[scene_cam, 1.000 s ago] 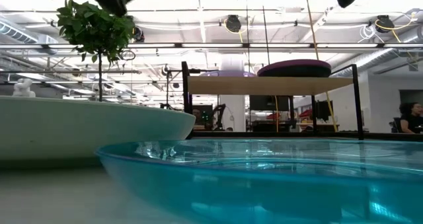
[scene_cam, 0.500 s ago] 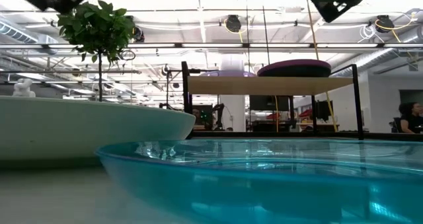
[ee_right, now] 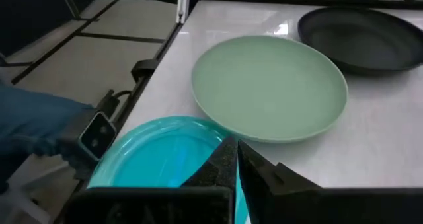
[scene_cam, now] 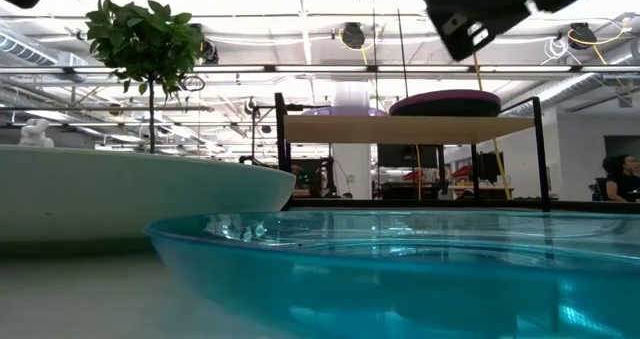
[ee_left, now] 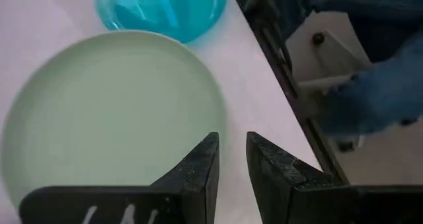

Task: Place and stack plates onto a shelf
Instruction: Stack the light green plate on top of the violet plate on the shelf

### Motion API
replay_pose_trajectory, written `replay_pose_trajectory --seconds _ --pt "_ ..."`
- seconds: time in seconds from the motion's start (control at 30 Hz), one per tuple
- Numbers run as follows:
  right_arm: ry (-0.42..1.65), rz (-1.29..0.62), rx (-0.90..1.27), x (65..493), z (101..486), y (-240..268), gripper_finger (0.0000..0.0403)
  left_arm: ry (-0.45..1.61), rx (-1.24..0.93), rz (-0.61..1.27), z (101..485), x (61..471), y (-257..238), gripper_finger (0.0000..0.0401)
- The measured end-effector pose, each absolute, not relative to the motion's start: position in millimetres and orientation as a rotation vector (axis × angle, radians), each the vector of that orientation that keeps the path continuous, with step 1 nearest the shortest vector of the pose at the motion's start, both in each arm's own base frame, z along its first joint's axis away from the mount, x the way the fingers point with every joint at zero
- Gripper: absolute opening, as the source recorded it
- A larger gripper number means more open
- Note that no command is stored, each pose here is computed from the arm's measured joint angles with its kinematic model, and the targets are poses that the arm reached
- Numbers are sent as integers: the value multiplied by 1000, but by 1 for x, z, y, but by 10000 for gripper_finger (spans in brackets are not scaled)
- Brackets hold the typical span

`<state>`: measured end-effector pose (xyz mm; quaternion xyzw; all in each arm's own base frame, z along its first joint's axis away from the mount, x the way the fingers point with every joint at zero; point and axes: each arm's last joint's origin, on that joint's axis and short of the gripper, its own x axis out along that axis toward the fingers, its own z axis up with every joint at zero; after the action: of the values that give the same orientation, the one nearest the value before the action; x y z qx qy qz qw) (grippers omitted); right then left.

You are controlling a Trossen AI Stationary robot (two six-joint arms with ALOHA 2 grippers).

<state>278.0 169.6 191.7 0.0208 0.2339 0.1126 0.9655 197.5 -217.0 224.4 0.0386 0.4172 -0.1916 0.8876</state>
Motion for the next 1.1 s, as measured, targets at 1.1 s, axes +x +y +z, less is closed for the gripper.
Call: replay_pose_trajectory --seconds 1.1 --pt "507 244 -26 303 158 156 0 922 338 -319 171 188 -248 231"
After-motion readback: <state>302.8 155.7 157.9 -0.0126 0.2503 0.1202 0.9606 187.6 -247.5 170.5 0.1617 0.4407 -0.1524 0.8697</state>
